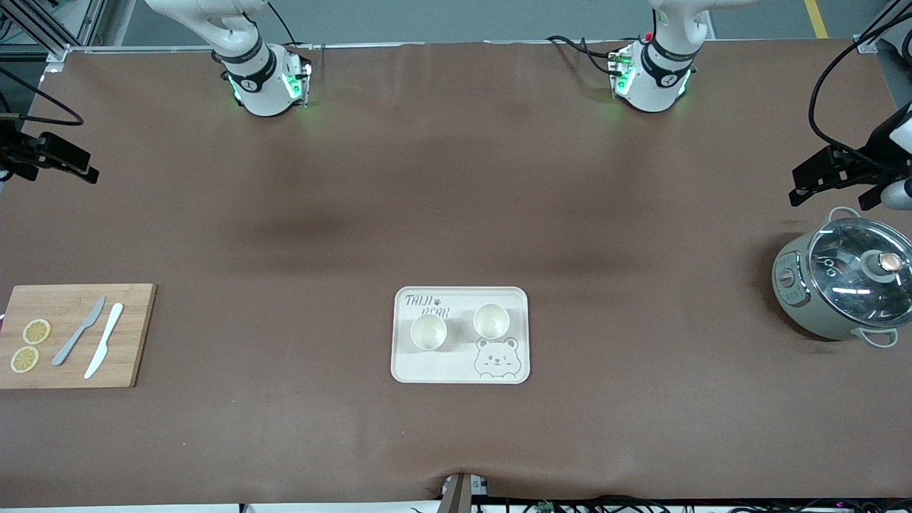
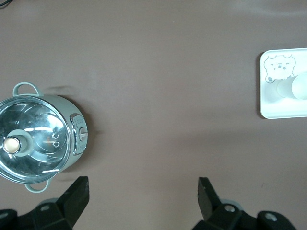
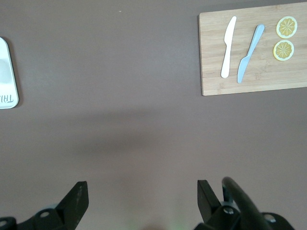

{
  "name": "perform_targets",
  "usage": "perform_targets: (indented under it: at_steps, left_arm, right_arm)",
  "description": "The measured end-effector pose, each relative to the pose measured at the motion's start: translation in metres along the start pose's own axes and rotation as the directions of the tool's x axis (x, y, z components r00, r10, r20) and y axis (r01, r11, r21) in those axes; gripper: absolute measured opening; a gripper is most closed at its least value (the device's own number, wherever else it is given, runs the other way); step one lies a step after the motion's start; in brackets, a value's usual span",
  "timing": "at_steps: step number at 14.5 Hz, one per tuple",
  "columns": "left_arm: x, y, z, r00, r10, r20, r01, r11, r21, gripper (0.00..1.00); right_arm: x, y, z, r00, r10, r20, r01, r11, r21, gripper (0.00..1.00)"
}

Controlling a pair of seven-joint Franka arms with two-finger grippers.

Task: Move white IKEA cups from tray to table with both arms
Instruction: 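Raise the left arm from rest toward the tray, then lower the left gripper over the cup nearest the pot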

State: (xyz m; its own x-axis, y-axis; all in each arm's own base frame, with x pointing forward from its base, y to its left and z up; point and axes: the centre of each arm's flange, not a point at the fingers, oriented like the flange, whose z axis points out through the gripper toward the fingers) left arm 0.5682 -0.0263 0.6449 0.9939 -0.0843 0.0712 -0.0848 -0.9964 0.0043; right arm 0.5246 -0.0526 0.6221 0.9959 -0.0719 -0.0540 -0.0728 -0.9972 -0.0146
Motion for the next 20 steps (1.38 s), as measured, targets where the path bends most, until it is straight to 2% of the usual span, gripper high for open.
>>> perform_targets:
  at_steps: [7,12,20]
  left_arm:
    - [0.002,0.003,0.004,1.000,0.005,0.008,-0.005,1.000,0.001,1.00]
    - [0.015,0.013,0.032,0.999,-0.003,0.039,0.003,1.000,-0.008,1.00]
    - [0.067,0.185,0.118,0.994,-0.051,0.094,0.054,0.998,-0.031,1.00]
  right_arm:
    - [0.001,0.000,0.002,1.000,0.000,0.003,0.000,1.000,0.000,1.00]
    - [0.001,0.000,0.002,1.000,-0.001,0.003,0.001,1.000,0.000,1.00]
    - [0.000,-0.002,0.002,1.000,-0.003,0.009,0.003,1.000,0.000,1.00]
